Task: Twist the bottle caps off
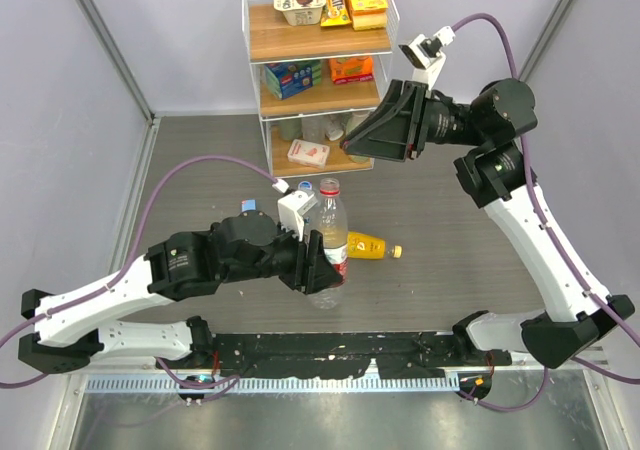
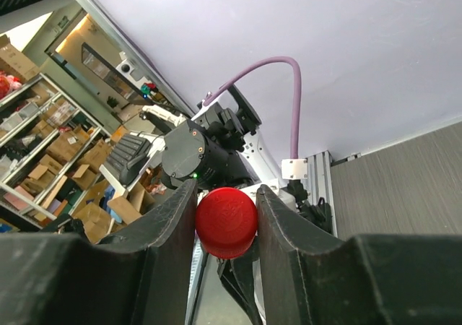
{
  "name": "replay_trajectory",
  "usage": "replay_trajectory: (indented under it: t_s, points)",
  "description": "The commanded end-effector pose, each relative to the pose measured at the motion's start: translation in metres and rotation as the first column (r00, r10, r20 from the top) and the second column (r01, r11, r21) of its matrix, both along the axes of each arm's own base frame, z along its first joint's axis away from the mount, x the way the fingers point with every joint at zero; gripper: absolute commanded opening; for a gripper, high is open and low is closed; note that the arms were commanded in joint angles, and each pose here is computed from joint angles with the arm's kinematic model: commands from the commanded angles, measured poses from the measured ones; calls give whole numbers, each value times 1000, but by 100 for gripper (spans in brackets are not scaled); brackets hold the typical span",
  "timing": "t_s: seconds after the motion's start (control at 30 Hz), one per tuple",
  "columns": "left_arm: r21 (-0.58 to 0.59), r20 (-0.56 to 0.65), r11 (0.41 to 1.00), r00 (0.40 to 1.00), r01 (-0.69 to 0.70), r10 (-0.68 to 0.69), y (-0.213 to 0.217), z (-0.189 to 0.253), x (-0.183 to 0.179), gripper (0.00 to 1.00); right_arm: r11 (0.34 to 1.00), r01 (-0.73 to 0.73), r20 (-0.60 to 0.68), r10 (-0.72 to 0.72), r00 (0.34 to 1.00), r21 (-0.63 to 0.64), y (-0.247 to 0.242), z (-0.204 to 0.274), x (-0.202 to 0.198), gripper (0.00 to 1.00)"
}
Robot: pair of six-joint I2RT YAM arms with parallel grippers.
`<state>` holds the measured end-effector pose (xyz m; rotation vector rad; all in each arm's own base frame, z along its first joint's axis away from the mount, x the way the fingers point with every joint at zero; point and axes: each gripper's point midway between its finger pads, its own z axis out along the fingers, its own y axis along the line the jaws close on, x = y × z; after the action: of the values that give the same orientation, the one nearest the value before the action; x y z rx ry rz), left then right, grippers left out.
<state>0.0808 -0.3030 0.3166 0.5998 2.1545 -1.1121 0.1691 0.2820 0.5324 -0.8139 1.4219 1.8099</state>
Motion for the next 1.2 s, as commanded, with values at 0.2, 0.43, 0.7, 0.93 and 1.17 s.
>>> replay_trajectory:
  t_s: [0.2,0.43,0.7,0.93,1.17]
  points:
    - [4,25,999,999,-43,43,5,2,8,0,990,141,-23,-141,990,27,-15,9,38,2]
    - [51,70,993,992,-105,102,12,4,21,0,923,374,-113,-382,917,-87,-33,-32,93,2]
    - [14,90,988,985,-151,149,11,21,30,0,679,639,-91,-708,701,-362,-71,-130,140,2]
    - [8,95,989,985,-146,145,4,31,32,0,382,734,5,-885,465,-561,-119,-243,159,1]
    - [-2,89,994,990,-113,112,-13,28,31,0,110,752,125,-961,248,-650,-165,-312,170,1]
